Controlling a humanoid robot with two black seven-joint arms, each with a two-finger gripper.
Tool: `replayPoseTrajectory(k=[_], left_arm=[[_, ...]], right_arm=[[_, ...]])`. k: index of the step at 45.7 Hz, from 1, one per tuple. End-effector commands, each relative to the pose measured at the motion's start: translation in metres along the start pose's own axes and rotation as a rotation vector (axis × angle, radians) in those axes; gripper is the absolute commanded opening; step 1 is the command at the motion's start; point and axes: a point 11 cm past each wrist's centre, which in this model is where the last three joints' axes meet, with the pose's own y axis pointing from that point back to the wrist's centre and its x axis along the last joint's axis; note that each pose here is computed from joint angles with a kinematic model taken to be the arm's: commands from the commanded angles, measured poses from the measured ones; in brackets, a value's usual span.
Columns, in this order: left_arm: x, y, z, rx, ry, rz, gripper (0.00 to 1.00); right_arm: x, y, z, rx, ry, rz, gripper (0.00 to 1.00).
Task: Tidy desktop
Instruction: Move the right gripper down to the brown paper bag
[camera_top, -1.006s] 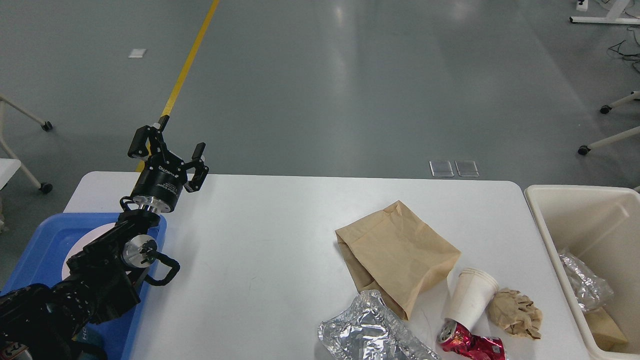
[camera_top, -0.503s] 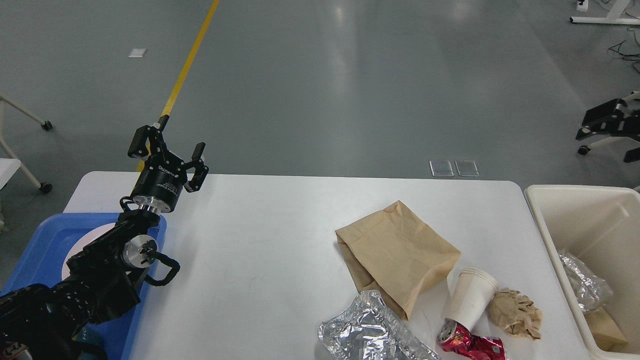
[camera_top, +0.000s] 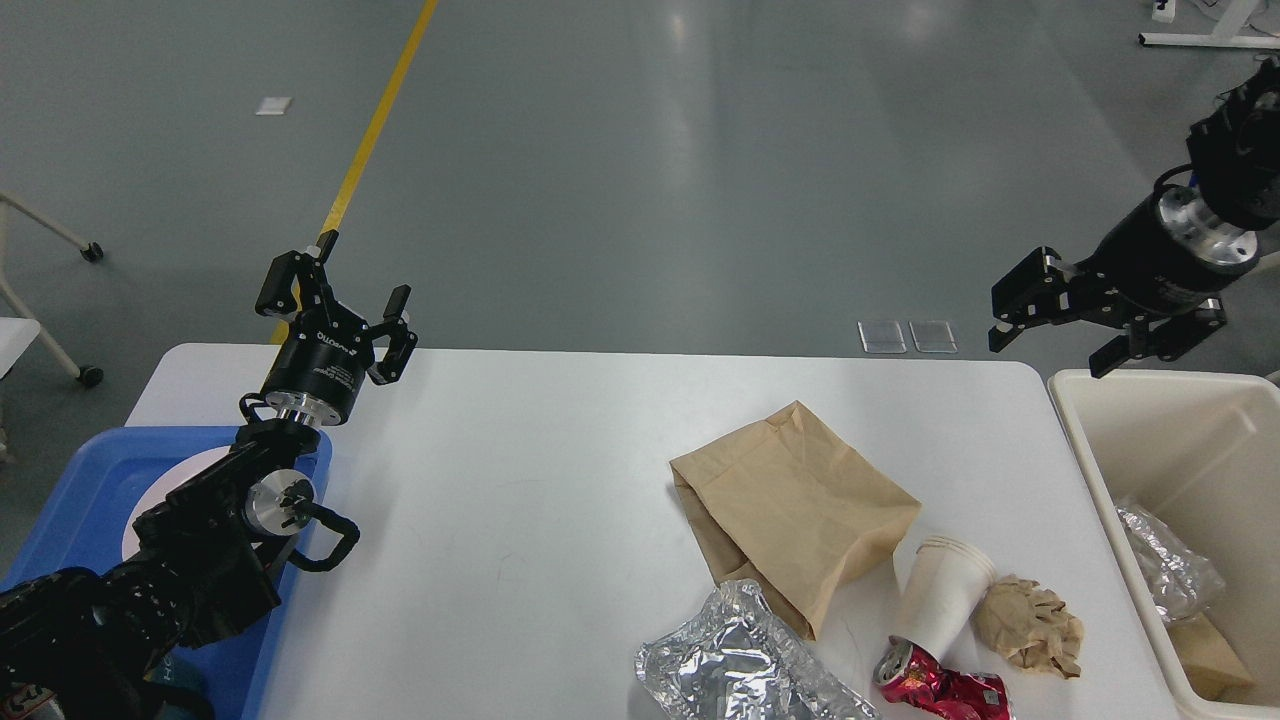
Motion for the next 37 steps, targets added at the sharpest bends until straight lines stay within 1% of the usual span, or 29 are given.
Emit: replayPoseTrajectory(k=[1,6,11,20,32,35,37], left_arm=[[0.0,0.0,0.0,0.001,0.0,-0.001,0.96],[0.0,0.0,0.0,0.0,0.001,0.0,0.97],[0.0,0.0,0.0,0.0,0.001,0.0,0.96],[0.0,0.0,0.0,0.0,0.001,0.0,0.97],[0.0,0.0,0.0,0.001,0.0,-0.001,0.97],[0.0,0.0,0.0,0.001,0.0,-0.001,0.97],[0.0,0.0,0.0,0.0,0.001,0.0,0.97]], right_arm=[[0.0,-0.007,-0.032,-0.03,0.096,-0.019,0.95],[0.001,-0.011,-0.059,0.014,0.134,-0.011,0.95],[-0.004,-0.022,-0.073,0.079,0.106,-0.031,0.92],[-0.018,-0.053,-0.098,0.175,0.046,-0.097,0.92],[-0.026,-0.083,-0.133,0.427,-0.161,-0.147,0.92],[-0.029,-0.087,-0.135,0.441,-0.177,-0.158,0.92],[-0.034,-0.094,-0.136,0.423,-0.164,-0.179,0.92]])
